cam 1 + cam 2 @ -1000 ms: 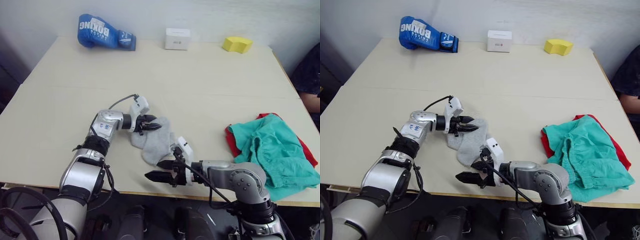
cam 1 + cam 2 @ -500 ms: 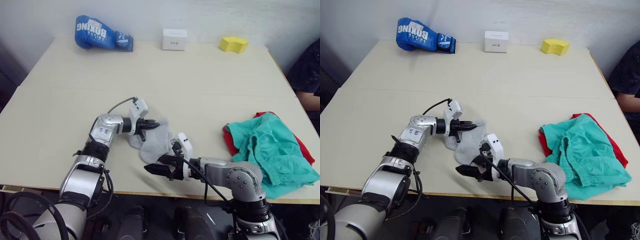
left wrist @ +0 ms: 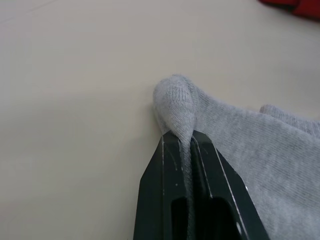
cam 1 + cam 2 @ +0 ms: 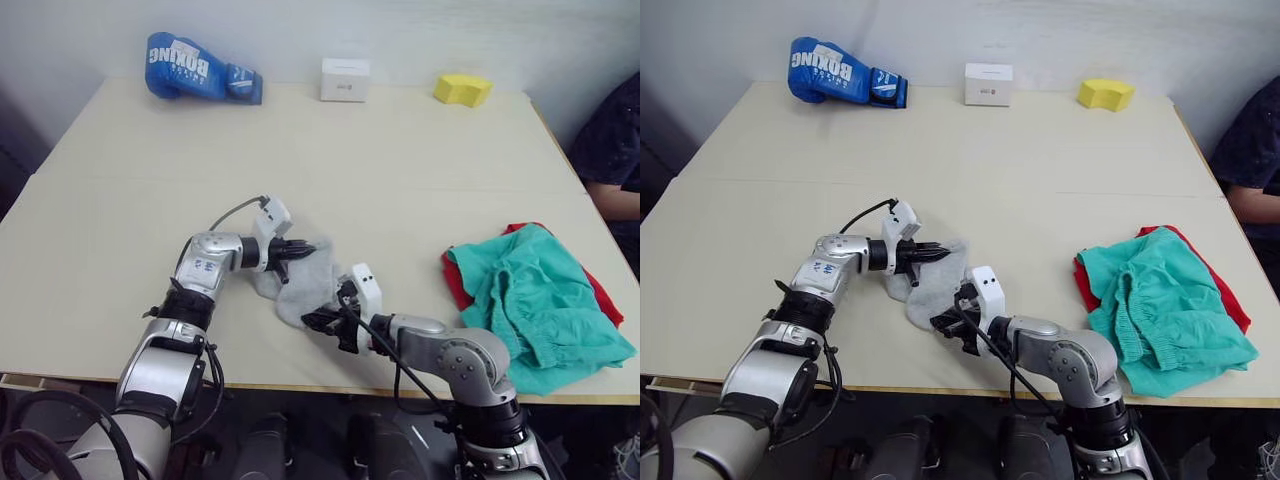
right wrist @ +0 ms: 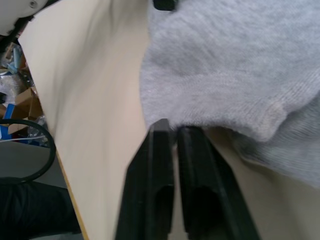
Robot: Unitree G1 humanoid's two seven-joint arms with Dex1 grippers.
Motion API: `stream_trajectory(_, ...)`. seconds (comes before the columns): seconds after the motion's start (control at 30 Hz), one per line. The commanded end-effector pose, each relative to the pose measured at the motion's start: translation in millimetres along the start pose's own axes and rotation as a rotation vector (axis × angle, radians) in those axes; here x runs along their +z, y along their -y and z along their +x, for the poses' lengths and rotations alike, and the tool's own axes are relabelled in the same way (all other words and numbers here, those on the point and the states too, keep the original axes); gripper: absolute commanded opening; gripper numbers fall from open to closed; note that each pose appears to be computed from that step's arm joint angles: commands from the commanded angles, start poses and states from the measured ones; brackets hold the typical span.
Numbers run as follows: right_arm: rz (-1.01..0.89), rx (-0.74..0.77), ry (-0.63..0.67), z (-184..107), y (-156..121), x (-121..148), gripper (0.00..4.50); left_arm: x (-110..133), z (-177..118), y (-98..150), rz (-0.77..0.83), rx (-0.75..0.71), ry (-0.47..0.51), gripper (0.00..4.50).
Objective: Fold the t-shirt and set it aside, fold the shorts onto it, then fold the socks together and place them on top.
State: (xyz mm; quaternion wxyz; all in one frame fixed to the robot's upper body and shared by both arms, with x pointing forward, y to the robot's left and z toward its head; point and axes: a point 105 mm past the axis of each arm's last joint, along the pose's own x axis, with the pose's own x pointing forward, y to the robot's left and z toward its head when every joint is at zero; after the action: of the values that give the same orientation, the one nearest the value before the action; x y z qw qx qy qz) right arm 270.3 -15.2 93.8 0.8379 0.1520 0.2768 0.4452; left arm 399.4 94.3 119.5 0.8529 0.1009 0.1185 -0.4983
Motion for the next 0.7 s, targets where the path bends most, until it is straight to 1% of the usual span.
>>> stream_trajectory(0.03, 0.083, 0.01, -0.008, -7, 7, -9, 0.01, 21, -11, -2, 0.029, 0.03, 0.081, 0.0)
stream_trajectory(0.1, 0.093, 0.047, -0.002, -12, 4, -8, 0.01, 24, -14, 1, 0.038, 0.03, 0.097, 0.0)
stream_trajectory(0.17, 0.091, 0.104, -0.005, -18, -2, -5, 0.01, 32, -19, 6, 0.032, 0.026, 0.135, 0.0)
stream_trajectory(0.23, 0.045, 0.196, -0.036, -28, -14, -2, 0.01, 42, -27, 13, 0.039, 0.018, 0.198, 0.0)
stream_trajectory(0.27, 0.003, 0.216, -0.053, -34, -15, 1, 0.01, 45, -32, 16, 0.061, 0.019, 0.21, 0.0)
stream_trajectory(0.37, -0.062, 0.211, -0.054, -49, -4, 23, 0.01, 49, -48, 22, 0.079, 0.057, 0.217, 0.0)
stream_trajectory(0.47, -0.097, 0.201, -0.068, -58, 7, 39, 0.01, 48, -61, 28, 0.067, 0.112, 0.216, 0.0)
stream_trajectory(0.5, -0.103, 0.198, -0.071, -60, 11, 44, 0.01, 45, -64, 28, 0.058, 0.147, 0.209, 0.0)
stream_trajectory(0.6, -0.129, 0.186, -0.082, -65, 26, 65, 0.01, 30, -74, 40, 0.002, 0.235, 0.212, 0.0)
stream_trajectory(0.7, -0.158, 0.186, -0.111, -66, 34, 73, 0.01, 24, -76, 53, -0.05, 0.278, 0.242, 0.0)
